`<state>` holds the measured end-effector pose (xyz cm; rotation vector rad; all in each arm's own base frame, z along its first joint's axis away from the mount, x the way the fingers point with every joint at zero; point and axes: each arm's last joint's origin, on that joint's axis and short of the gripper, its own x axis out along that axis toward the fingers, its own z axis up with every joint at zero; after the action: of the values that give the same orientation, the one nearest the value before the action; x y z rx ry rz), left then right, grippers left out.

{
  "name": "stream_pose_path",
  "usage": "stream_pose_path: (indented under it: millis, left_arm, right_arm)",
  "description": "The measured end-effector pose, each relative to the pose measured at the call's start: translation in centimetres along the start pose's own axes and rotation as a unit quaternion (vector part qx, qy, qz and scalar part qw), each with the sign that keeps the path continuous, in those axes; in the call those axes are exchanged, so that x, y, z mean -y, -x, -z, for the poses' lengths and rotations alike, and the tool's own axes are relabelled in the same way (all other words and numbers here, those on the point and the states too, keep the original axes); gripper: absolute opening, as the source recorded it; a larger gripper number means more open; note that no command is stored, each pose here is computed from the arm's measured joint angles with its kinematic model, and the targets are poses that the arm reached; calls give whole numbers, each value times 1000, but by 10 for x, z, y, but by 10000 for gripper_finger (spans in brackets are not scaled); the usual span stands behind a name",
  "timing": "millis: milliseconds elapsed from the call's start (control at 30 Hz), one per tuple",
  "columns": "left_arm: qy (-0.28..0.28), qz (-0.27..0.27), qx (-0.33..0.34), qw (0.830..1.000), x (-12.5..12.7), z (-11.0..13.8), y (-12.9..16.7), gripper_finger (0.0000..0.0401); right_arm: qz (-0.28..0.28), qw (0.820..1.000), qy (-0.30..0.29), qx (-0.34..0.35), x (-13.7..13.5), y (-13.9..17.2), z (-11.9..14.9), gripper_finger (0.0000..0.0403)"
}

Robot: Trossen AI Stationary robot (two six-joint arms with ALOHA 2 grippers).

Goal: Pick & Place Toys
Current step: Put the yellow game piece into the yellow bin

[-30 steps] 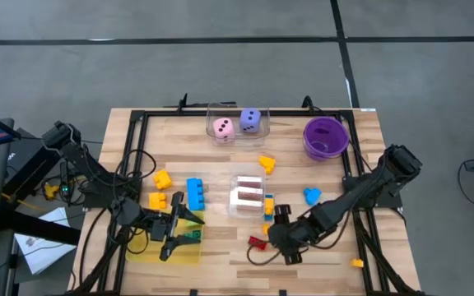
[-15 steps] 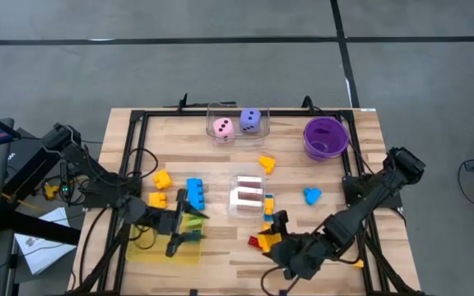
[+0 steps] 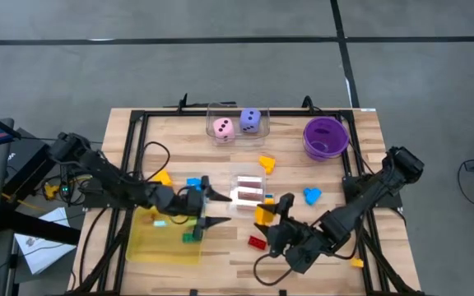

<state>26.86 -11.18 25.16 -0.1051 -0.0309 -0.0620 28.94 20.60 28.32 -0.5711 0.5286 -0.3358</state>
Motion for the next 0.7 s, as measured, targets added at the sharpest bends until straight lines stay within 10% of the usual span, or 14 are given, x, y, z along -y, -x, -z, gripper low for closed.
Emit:
stream_pose_path:
  millis: [700]
  left_arm:
    - [146, -22, -30, 989, -9, 13, -51, 244]
  right_arm:
    - [57, 998, 13, -22, -9, -28, 7, 261]
